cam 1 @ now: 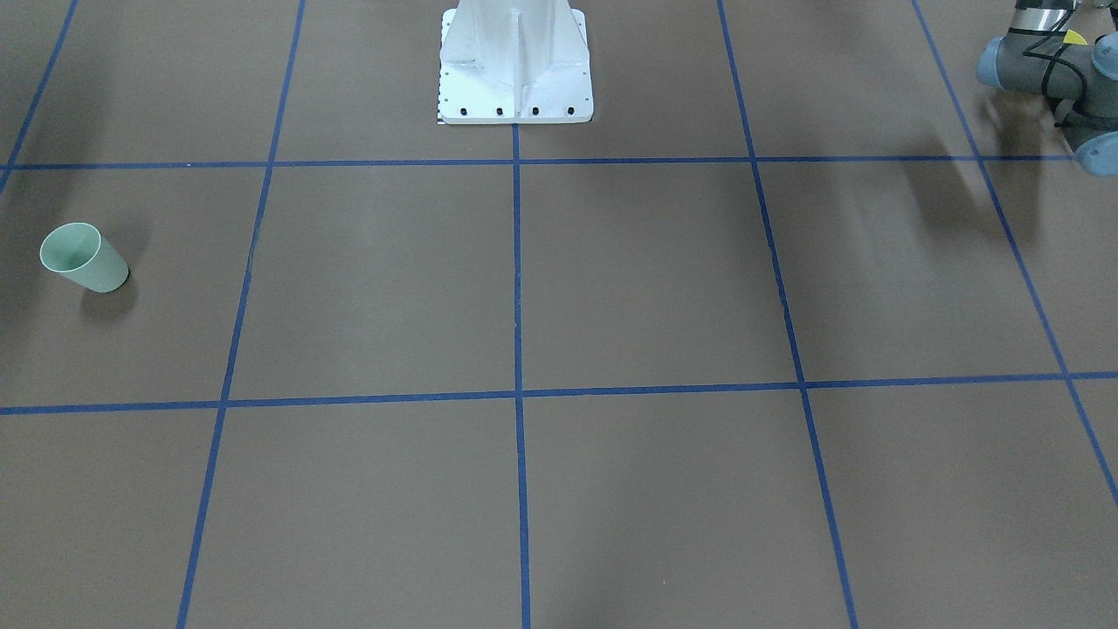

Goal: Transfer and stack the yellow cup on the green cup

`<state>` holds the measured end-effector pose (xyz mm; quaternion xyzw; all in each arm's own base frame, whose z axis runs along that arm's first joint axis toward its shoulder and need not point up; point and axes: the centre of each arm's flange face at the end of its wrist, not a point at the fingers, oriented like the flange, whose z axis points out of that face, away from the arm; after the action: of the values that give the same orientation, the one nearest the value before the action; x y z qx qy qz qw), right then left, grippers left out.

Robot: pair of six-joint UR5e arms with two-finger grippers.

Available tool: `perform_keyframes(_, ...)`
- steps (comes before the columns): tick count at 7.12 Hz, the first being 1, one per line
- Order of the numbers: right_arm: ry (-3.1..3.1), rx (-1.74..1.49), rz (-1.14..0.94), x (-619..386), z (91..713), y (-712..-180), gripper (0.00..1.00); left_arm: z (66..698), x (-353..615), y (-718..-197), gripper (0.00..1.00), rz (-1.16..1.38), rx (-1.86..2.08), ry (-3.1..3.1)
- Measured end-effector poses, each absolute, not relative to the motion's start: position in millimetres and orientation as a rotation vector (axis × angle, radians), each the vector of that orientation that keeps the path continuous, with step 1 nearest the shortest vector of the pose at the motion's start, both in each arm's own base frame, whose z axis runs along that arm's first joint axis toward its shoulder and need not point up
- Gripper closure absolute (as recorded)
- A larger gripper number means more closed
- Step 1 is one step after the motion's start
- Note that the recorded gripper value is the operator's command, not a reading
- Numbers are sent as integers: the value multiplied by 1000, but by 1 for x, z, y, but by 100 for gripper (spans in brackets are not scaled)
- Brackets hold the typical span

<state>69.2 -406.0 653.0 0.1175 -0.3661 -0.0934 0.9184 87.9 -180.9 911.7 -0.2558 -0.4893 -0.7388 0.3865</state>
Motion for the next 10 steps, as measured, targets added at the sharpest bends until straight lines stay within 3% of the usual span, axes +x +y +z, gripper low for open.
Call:
perform_keyframes(2,-753,243,-192,69,652,-406,0,912,89,-182,72,-1877,-651,-1235)
perform_keyframes(7,-753,244,-191,69,652,-407,0,890,61,-163,73,-1808,-577,-1208)
perform_keyframes(10,-753,246,-192,69,651,-409,0,882,25,-155,73,-1721,-335,-1182)
